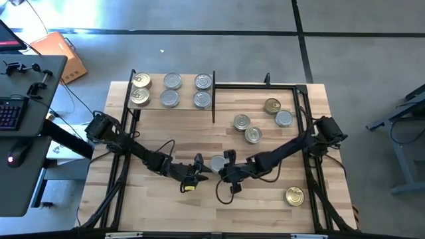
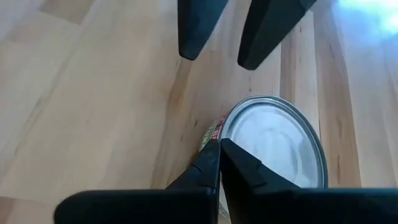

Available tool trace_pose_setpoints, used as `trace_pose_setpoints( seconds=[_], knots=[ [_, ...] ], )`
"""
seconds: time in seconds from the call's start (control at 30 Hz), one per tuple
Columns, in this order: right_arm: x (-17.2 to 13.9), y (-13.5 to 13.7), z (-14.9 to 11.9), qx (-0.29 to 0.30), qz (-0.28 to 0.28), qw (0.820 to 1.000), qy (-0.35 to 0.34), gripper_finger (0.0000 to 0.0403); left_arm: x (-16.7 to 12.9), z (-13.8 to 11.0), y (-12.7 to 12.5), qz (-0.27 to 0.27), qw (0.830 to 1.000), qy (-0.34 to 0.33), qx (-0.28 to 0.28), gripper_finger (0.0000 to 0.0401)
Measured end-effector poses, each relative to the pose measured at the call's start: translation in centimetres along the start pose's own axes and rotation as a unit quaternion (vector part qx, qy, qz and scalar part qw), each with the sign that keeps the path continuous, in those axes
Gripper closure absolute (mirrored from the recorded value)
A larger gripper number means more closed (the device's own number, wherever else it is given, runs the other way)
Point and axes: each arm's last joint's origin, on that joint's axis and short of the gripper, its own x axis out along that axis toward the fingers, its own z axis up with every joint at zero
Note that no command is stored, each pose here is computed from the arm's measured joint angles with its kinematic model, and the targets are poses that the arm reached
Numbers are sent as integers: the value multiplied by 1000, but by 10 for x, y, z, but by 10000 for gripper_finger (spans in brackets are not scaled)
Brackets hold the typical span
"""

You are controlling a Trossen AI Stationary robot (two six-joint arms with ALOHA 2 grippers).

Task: Stack canned seafood by type on shelf
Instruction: Stack the green white tuna can on top of the other green white tuna can on the shelf

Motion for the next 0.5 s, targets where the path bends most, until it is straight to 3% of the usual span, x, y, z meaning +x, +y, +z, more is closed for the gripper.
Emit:
trace_pose_setpoints(
  seconds=[0.27,0.5],
  knots=[
    [1,-7,1,34,-7,999,-2,403,8,-14,-1,-2,999,41,5,205],
    [-1,-16,4,86,4,996,-11,403,19,-21,-6,44,996,68,33,205]
  ],
)
